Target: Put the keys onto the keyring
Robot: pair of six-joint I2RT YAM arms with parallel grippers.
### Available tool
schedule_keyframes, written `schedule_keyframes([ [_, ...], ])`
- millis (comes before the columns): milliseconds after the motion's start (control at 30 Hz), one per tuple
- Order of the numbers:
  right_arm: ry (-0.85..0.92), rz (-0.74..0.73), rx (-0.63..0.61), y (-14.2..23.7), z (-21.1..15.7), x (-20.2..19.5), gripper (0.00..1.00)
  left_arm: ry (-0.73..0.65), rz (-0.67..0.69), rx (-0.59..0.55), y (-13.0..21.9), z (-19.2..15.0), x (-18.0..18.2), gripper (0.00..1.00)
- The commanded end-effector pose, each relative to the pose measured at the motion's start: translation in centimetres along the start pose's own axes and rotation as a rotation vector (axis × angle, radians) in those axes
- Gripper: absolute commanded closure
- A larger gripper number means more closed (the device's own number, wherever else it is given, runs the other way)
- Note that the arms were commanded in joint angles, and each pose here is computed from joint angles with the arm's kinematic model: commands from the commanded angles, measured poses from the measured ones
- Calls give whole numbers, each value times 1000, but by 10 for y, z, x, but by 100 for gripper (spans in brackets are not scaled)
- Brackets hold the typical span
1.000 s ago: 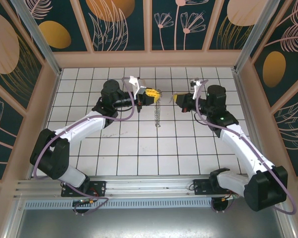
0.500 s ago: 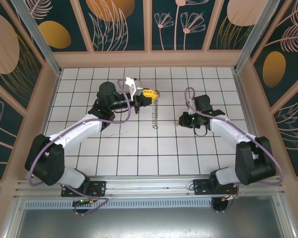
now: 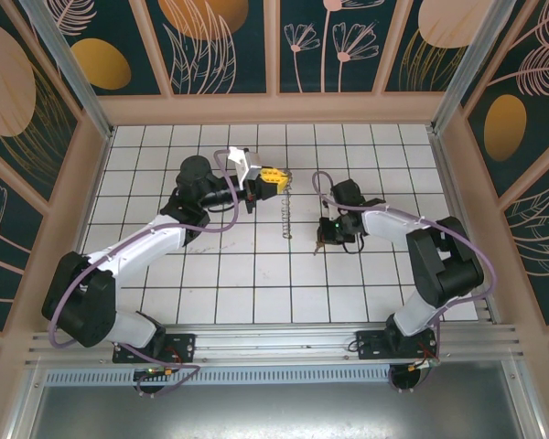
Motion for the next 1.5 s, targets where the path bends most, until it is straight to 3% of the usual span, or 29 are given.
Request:
schedule_keyframes([
  [0,54,31,-67,15,10,12,100,-74,6,-60,4,20,-4,100],
  [167,170,321,-230,73,20,35,100,-74,4,-63,5,22,-4,100],
  [233,276,501,-300,102,16,44,100,-74,6,-64,5,22,-4,100],
  [333,370,658,-361,128,8,46,100,-74,8,-65,5,22,-4,100],
  [533,464,791,-376,150,1,55,100,-73,13,-63,5,21,-3,100],
  [900,495,840,-461,182,-1,66,100,-67,-2,-56,1,18,-2,100],
  [1233,477,779,-634,215,13,95,100,-47,-36,-44,-5,12,0,100],
  [1467,512,780,-687,226,13,119,100,-65,-49,-56,-7,21,2,100],
])
Point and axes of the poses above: each hand's point on the last joint's axis, 136 mm out from that joint toward the fingers, its own y axis back along the fingers, its own x axis along the line the jaws close on, z = x × y, the point moved 7 cm from there along y, back along the fingers, and after that the axes turned 14 degrees about -y, right-handed, at the moved point
